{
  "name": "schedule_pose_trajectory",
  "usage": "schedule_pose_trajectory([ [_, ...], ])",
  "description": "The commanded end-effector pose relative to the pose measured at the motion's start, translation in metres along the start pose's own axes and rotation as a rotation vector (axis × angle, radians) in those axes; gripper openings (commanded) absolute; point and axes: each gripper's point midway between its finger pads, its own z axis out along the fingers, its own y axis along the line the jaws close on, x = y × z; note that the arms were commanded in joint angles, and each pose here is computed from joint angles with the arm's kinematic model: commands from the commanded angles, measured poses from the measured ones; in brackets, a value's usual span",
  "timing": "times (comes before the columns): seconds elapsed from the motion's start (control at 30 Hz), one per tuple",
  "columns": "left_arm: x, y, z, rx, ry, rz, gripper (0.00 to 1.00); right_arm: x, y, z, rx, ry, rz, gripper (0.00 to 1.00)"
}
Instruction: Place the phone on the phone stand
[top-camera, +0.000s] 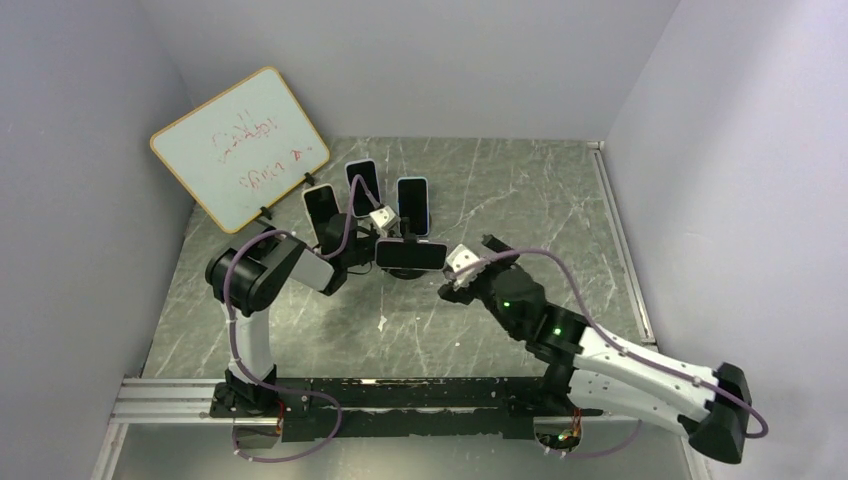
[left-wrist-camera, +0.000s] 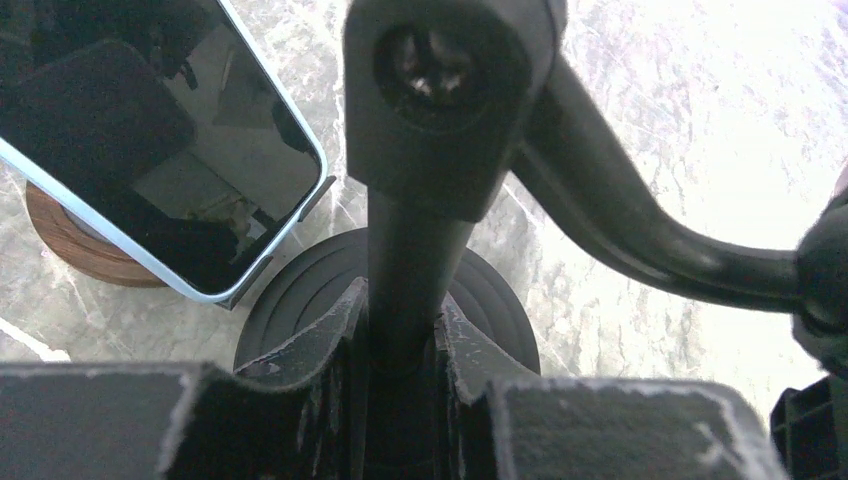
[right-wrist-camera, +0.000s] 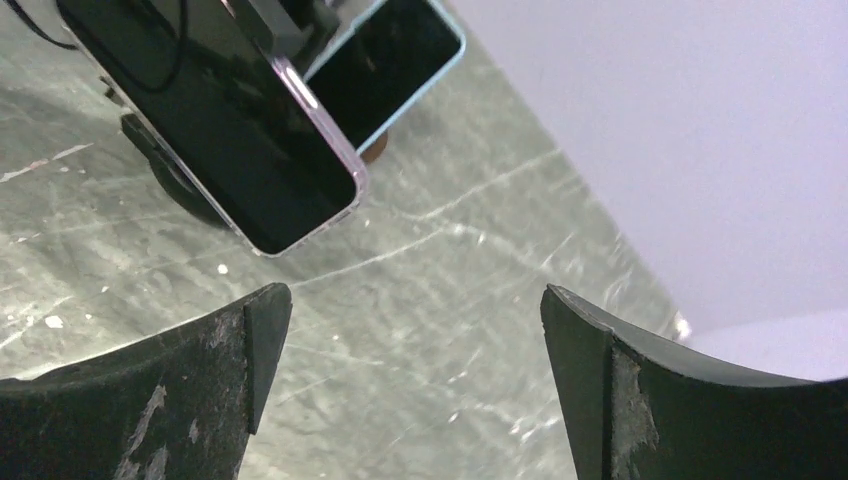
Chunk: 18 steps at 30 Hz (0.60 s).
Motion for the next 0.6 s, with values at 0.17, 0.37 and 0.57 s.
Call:
schedule_pose_trajectory([
  [0.17,0.054,-0.006,-0.015,0.013,0.175,-0.176,0.05,-0.028,0.041,-0.01,-0.332,-0.167,-0.339,1.0],
  [0.37,0.049,-0.006,-0.018,0.0,0.169,-0.158,0.05,-0.035,0.064,0.006,-0.416,-0.202,-0.411,1.0],
  [0.57,0.049,-0.007,-0.018,0.004,0.166,-0.166,0.05,-0.044,0.06,0.02,-0.357,-0.239,-0.48,1.0],
])
